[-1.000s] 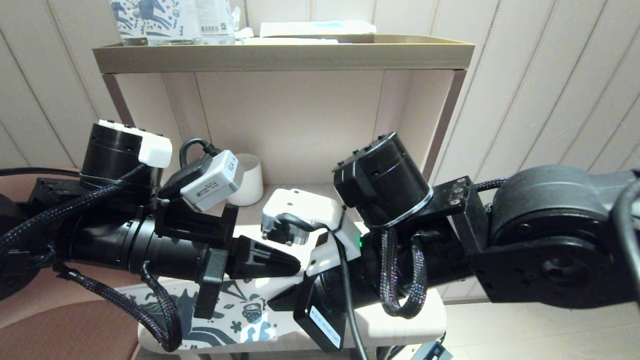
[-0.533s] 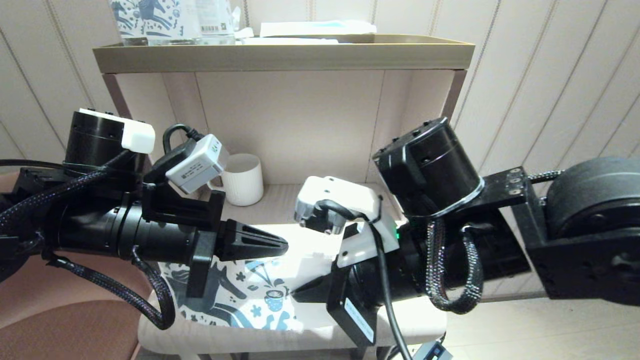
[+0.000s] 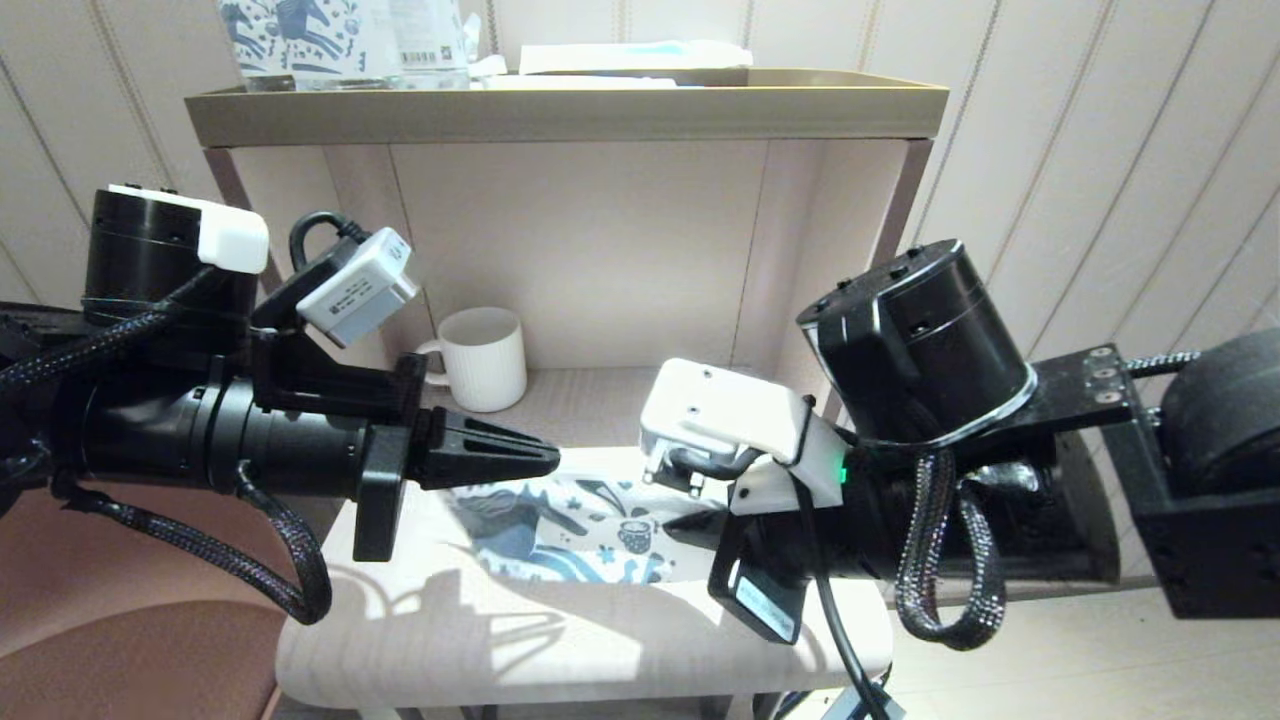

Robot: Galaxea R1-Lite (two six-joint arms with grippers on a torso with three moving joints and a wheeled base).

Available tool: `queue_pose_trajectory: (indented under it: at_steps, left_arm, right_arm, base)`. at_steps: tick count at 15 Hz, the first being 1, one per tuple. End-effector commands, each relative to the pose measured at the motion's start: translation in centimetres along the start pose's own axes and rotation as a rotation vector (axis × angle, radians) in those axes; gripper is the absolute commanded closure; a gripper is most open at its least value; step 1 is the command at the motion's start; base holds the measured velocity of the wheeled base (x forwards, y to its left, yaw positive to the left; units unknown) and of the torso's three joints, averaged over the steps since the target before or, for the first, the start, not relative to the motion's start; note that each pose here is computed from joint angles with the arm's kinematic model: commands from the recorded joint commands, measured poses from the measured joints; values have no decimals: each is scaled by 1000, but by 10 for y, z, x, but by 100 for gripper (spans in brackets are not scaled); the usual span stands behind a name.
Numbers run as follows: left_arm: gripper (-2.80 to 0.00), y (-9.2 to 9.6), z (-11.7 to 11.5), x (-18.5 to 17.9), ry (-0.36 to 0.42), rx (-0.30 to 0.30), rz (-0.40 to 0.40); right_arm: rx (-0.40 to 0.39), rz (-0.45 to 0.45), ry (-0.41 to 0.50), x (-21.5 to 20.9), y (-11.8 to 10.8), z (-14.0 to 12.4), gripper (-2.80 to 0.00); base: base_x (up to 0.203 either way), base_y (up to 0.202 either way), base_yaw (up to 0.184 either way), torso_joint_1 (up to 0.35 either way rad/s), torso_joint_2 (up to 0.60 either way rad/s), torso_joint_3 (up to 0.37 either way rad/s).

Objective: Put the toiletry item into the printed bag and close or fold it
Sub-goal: Hand it to the other hand

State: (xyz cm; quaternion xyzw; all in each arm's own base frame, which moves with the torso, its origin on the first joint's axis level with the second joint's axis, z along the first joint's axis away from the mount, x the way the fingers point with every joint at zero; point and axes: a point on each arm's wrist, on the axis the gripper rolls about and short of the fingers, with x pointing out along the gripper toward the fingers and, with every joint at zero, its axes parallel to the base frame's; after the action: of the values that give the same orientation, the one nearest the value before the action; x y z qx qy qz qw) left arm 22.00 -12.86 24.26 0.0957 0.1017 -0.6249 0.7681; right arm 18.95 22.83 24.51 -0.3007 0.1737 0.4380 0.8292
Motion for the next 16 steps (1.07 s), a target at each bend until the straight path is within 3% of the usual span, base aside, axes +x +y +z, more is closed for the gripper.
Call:
queue_pose_trajectory:
  at_steps: [1, 5, 16]
  left_arm:
    - [0, -3, 4, -5, -13, 15, 4]
    - [0, -2, 3, -4, -10, 13, 3]
    - [0, -3, 4, -5, -12, 18, 7]
  right_arm:
    - [-50, -97, 36, -2, -2, 1, 0]
    - [-83, -176, -17, 2, -6, 2, 0]
    - [-96, -90, -24, 14, 5, 2, 0]
  base:
    - [0, 0, 0, 0, 0, 0]
    - [0, 0, 0, 0, 0, 0]
    - [0, 0, 0, 0, 0, 0]
